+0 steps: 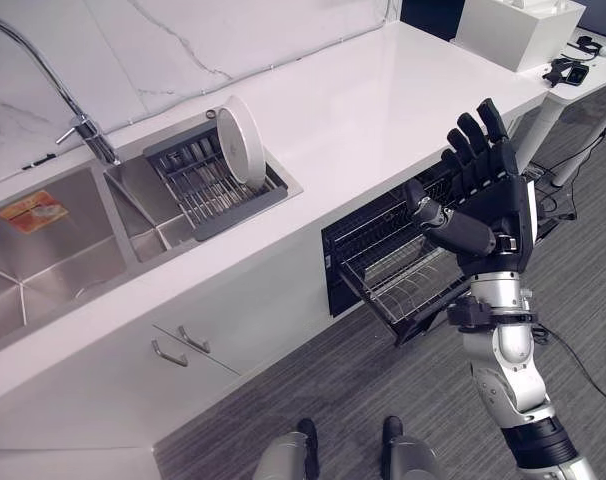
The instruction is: Place the dishes in the dishwasher.
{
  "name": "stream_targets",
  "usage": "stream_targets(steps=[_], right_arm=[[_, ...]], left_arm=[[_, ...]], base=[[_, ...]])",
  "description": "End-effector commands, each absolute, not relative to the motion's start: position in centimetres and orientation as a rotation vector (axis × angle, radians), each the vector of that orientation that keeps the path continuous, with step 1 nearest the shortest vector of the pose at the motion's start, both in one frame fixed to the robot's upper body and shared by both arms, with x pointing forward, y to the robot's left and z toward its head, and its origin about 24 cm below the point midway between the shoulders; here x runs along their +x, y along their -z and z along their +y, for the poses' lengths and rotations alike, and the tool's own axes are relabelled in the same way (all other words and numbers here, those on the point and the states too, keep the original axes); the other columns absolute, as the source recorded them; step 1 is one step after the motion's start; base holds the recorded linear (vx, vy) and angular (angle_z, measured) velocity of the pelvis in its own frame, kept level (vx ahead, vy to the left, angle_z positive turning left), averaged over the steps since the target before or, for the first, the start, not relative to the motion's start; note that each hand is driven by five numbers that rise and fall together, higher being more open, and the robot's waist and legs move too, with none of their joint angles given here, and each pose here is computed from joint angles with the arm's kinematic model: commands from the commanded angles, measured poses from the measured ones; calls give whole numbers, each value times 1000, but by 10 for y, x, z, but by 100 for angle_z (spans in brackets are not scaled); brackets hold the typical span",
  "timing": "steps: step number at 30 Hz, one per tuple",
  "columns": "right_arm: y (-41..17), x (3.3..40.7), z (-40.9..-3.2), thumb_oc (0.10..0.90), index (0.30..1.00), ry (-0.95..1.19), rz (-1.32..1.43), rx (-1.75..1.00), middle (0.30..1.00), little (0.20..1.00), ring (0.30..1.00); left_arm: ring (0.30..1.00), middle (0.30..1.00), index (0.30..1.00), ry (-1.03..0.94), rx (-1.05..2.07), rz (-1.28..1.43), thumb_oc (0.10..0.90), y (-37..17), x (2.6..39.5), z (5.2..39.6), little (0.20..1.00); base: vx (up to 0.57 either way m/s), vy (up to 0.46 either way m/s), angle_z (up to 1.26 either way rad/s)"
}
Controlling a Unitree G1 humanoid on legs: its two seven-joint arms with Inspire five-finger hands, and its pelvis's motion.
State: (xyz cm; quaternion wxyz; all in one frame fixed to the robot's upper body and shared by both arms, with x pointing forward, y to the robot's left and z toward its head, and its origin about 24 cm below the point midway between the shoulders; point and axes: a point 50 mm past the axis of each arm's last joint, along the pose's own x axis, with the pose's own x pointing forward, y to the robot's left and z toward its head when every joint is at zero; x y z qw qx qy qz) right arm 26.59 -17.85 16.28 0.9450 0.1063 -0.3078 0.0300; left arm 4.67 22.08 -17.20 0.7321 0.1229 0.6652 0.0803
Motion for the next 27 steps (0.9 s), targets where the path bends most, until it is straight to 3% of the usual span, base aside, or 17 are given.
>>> stream_targets(steps=[1, 13, 19, 22, 27], right_arm=[[-227, 253, -181, 800, 900, -86, -938, 235, 900, 900, 900], [-218, 248, -188, 800, 900, -67, -924, 213, 900, 900, 900], [-214, 251, -183, 800, 900, -70, -888, 211, 900, 900, 900], [-210, 252, -184, 800, 900, -64, -861, 215, 900, 900, 900], [-206, 254, -182, 800, 900, -89, -828, 234, 900, 900, 900]], left_arm=[[900, 900, 900, -269, 200, 1488, 800, 170, 45, 233, 900], [900, 900, 900, -331, 167, 1539, 800, 169, 42, 237, 900], [900, 900, 900, -414, 192, 1360, 800, 167, 55, 236, 900], [900, 900, 900, -309, 393, 1310, 800, 164, 63, 241, 900], [900, 900, 900, -291, 462, 1295, 800, 162, 69, 243, 900]], base=[[27, 40, 0], [71, 81, 5], [74, 6, 7], [57, -34, 1], [2, -3, -3]])
